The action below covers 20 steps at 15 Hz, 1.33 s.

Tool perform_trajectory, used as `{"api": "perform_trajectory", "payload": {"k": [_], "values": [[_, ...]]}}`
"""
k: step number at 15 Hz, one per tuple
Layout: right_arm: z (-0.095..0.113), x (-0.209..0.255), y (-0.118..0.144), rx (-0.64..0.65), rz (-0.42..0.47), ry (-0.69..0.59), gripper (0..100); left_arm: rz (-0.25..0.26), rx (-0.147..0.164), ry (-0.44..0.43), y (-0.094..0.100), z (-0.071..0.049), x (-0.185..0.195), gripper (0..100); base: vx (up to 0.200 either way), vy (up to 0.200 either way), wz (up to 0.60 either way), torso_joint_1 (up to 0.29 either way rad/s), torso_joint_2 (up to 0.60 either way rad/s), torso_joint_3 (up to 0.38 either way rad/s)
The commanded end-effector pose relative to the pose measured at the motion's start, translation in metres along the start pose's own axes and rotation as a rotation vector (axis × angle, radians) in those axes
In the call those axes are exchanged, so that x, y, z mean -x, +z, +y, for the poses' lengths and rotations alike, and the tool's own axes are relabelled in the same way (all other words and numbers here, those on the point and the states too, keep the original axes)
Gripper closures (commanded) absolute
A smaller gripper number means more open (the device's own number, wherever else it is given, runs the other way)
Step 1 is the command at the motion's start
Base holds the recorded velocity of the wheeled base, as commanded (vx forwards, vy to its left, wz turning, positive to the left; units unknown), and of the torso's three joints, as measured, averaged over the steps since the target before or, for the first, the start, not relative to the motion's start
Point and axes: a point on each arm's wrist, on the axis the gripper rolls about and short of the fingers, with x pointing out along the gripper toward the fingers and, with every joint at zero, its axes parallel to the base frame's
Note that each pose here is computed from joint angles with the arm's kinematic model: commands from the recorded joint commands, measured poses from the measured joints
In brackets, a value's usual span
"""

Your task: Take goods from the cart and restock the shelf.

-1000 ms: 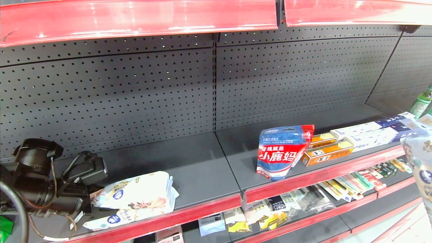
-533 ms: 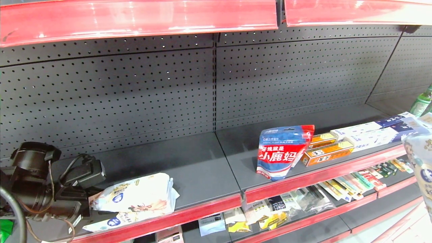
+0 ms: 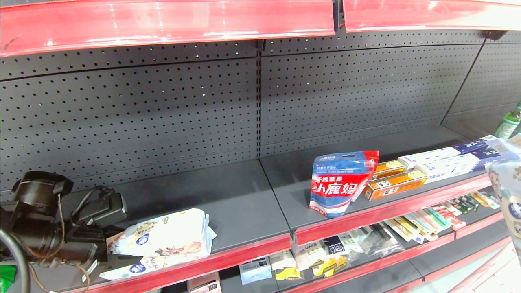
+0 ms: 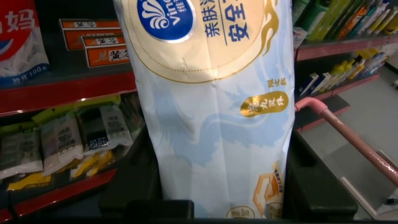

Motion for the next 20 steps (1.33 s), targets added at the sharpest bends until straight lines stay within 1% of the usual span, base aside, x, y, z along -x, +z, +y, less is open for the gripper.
{"api": "perform_trajectory", "payload": {"k": [1, 3, 6, 7, 9, 12, 15, 16, 18, 20], "values": [[0.000, 0.000, 0.000, 0.000, -0.001, -0.001, 100, -0.001, 0.000, 0.007, -0.001, 0.002, -0.002, 100, 0.000, 0.000, 0.00, 0.000, 0.00, 0.000], [0.000, 0.000, 0.000, 0.001, 0.001, -0.001, 100, -0.013, -0.013, 0.029, 0.000, 0.006, -0.005, 100, 0.000, 0.000, 0.00, 0.000, 0.00, 0.000], [0.000, 0.000, 0.000, 0.000, -0.001, -0.001, 100, -0.013, -0.014, 0.032, -0.001, 0.007, -0.006, 100, 0.000, 0.000, 0.00, 0.000, 0.00, 0.000], [0.000, 0.000, 0.000, 0.000, -0.001, -0.001, 100, -0.012, -0.012, 0.029, -0.001, 0.007, -0.006, 0, 0.000, 0.000, 0.00, 0.000, 0.00, 0.000], [0.000, 0.000, 0.001, 0.000, -0.003, -0.002, 100, -0.013, -0.013, 0.029, -0.001, 0.006, -0.006, 0, 0.000, 0.000, 0.00, 0.000, 0.00, 0.000], [0.000, 0.000, 0.001, 0.000, -0.003, -0.002, 100, -0.030, -0.012, 0.019, 0.000, 0.006, -0.006, 0, 0.000, 0.000, 0.00, 0.000, 0.00, 0.000], [0.000, 0.000, 0.001, 0.000, -0.003, -0.003, 100, -0.051, -0.020, 0.045, 0.003, 0.009, 0.000, 0, 0.000, 0.000, 0.00, 0.000, 0.00, 0.000], [0.000, 0.000, 0.001, 0.000, 0.000, -0.003, 100, -0.073, -0.013, 0.055, 0.005, 0.009, 0.005, 0, 0.000, 0.000, 0.00, 0.000, 0.00, 0.000], [0.000, 0.000, -0.001, 0.002, 0.006, -0.001, 100, -0.108, 0.020, 0.064, 0.010, 0.006, 0.012, 0, 0.000, 0.000, 0.00, 0.000, 0.00, 0.000], [0.000, 0.000, -0.001, 0.002, 0.007, -0.001, 100, -0.129, 0.037, 0.070, 0.014, 0.004, 0.017, 0, 0.000, 0.000, 0.00, 0.000, 0.00, 0.000]]}}
